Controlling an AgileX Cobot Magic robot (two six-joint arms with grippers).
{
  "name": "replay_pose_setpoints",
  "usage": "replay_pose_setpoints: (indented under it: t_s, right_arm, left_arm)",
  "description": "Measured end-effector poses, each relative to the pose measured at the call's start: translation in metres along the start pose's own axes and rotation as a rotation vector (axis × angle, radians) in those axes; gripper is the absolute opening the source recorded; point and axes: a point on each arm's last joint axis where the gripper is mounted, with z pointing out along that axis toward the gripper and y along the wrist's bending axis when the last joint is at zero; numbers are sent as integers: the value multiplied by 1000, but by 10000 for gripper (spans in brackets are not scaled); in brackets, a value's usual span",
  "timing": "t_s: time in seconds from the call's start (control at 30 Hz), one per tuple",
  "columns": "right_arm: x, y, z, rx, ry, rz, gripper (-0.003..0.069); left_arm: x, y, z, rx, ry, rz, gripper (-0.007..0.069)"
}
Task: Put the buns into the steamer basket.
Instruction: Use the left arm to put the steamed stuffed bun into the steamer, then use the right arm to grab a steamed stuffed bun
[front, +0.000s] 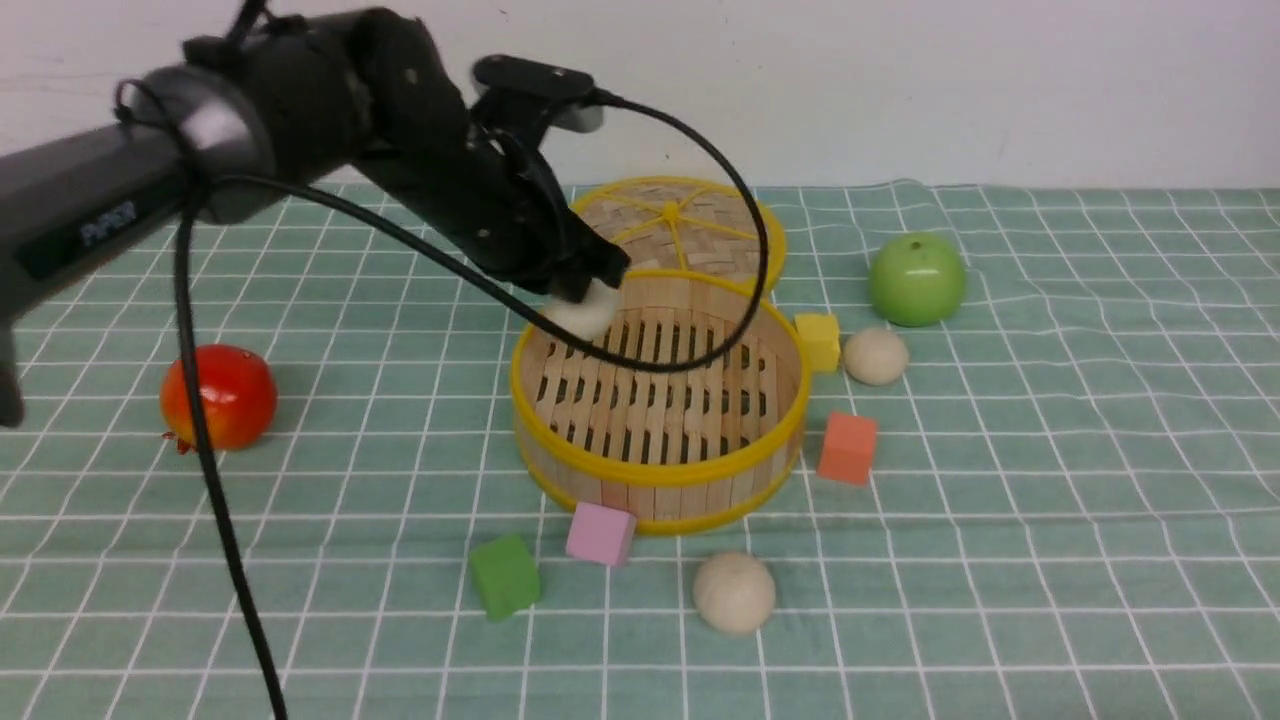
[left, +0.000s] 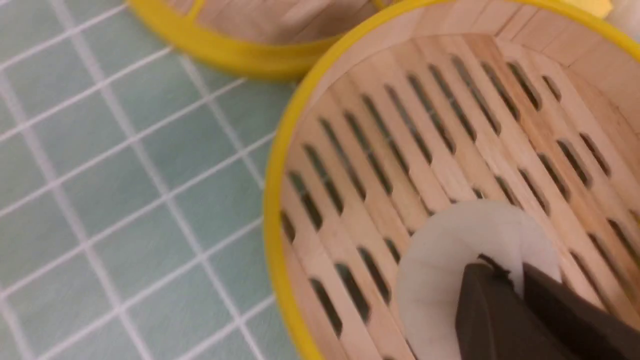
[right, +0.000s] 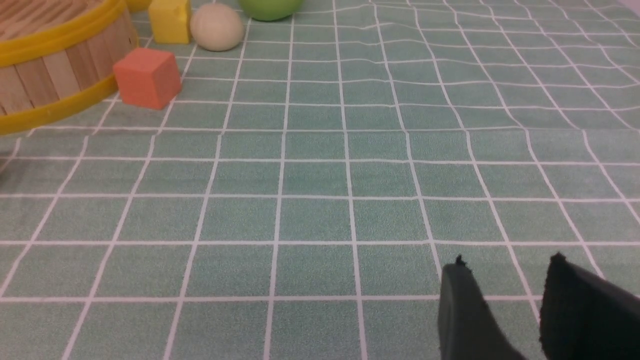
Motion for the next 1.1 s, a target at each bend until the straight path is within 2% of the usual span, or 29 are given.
replay_pose_setpoints:
  t_s: [0.17,0.23,0.33,0.47,0.53,0.57,0.6,0.7,0.87,0.9,0.93,0.97,1.0,1.03,1.1]
  right_arm:
    - [0,0,0,0,0,0,240]
    - [0,0,0,0,0,0,240]
    - [0,0,0,0,0,0,240]
    - [0,0,0,0,0,0,240]
    - [0,0,0,0,0,0,240]
    - [0,0,0,0,0,0,240]
    - [0,0,0,0,0,0,240]
    - [0,0,0,0,0,0,240]
    - [0,0,0,0,0,0,240]
    - [0,0,0,0,0,0,240]
    - [0,0,0,0,0,0,240]
    - [0,0,0,0,0,0,240]
    - [0,0,0,0,0,0,240]
    - [0,0,0,0,0,0,240]
    - [0,0,0,0,0,0,240]
  left_arm:
    - [15,6,37,-30,42,29,11]
    - [23,9,51,-47,74,44,49]
    - [25,11,55,-65,80,40,134]
    - [21,11,49,-75,73,8,302]
    - [19,11,44,-74,74,-5,342]
    - [10,9,27,-75,56,-25,393]
    - [3,7,13,-75,38,-32,410]
    - [-15,2,-35,-78,-31,-37,384]
    - [-32,-21,-169,-52,-193,-70,43]
    - [-28,-26,-192,-40,-220,-74,7]
    - [-26,-27,-195,-37,-219,-75,-6]
    - [-14,-36,-227,-20,-266,-81,-14]
    - [4,-42,-245,0,-283,-95,-14]
    - [5,-43,-251,1,-301,-95,-14]
    - [41,-53,-275,16,-348,-116,-14]
